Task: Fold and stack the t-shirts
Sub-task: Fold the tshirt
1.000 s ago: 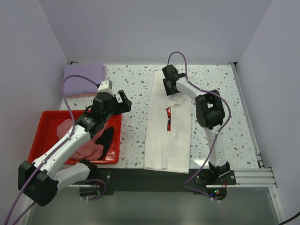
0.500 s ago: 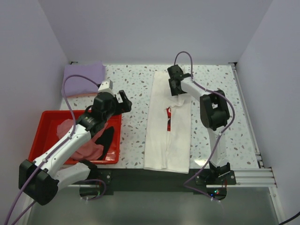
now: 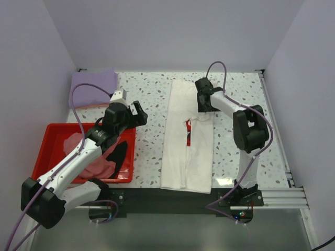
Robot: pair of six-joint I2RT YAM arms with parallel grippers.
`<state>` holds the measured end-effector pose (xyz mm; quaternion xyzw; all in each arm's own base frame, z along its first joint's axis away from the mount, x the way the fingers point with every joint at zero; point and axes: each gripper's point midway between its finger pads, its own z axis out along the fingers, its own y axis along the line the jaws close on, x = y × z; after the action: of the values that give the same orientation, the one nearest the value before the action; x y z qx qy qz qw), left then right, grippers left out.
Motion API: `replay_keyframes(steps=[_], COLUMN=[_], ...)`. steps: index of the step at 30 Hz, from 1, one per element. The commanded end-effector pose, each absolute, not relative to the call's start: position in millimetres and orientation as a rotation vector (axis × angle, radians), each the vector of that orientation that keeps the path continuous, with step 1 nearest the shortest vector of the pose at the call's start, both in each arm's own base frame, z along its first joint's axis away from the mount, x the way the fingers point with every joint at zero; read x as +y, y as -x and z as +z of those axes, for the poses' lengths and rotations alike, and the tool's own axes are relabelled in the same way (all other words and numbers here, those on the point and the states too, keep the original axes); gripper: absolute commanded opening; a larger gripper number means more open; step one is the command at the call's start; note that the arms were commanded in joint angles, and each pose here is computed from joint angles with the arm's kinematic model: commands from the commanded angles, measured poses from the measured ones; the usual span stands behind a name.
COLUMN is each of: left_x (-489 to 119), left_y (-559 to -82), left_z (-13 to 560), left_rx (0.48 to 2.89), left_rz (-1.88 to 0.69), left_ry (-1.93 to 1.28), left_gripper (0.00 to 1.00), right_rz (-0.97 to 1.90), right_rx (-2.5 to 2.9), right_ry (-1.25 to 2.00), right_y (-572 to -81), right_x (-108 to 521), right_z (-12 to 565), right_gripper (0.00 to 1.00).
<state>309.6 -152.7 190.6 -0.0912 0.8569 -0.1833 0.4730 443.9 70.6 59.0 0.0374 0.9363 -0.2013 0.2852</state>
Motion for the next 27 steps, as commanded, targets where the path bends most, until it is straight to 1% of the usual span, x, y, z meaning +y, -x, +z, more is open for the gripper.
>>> replay_keyframes(steps=[1, 9, 17, 20, 23, 24, 25, 27], left_x=[-156.6, -155.5, -156.0, -156.5, -157.6, -159.4, -160.6, -165.1], left_y=[-311.2, -308.2, -308.2, -308.4, -308.5, -308.0, -307.8, -306.8], left_z=[197.7, 198.5, 198.8, 198.6, 199.4, 198.8, 199.9, 199.3], left_rx=[2.074, 2.07, 2.07, 2.07, 2.068, 2.071, 2.068, 2.077], left_rz=[-0.463, -0.469, -0.473, -0.474, -0.48, -0.49, -0.498, -0.523], left_ry=[0.19, 0.193, 0.191, 0.19, 0.182, 0.175, 0.172, 0.16], left_gripper=[1.0, 1.0, 1.0, 1.0, 1.0, 1.0, 1.0, 1.0], right_rz=[-0.496, -0.546, -0.524, -0.481, -0.421, -0.38, -0.331, -0.206], right_rx=[2.418, 2.449, 2.466, 2.436, 2.389, 2.391, 2.352, 2.356], right_ry=[-0.236, -0.347, -0.336, -0.325, -0.327, -0.321, -0.334, -0.315], right_y=[-444.9, -428.1, -424.6, -429.9, -433.5, -432.3, -430.6, -420.8], right_x=[64.8, 35.4, 30.4, 34.0, 38.7, 43.1, 44.9, 58.2], right_z=[89.4, 76.2, 70.0, 87.5, 118.5, 123.7, 142.8, 147.9], right_gripper=[0.99, 0.99, 0.99, 0.99, 0.99, 0.99, 0.99, 0.99])
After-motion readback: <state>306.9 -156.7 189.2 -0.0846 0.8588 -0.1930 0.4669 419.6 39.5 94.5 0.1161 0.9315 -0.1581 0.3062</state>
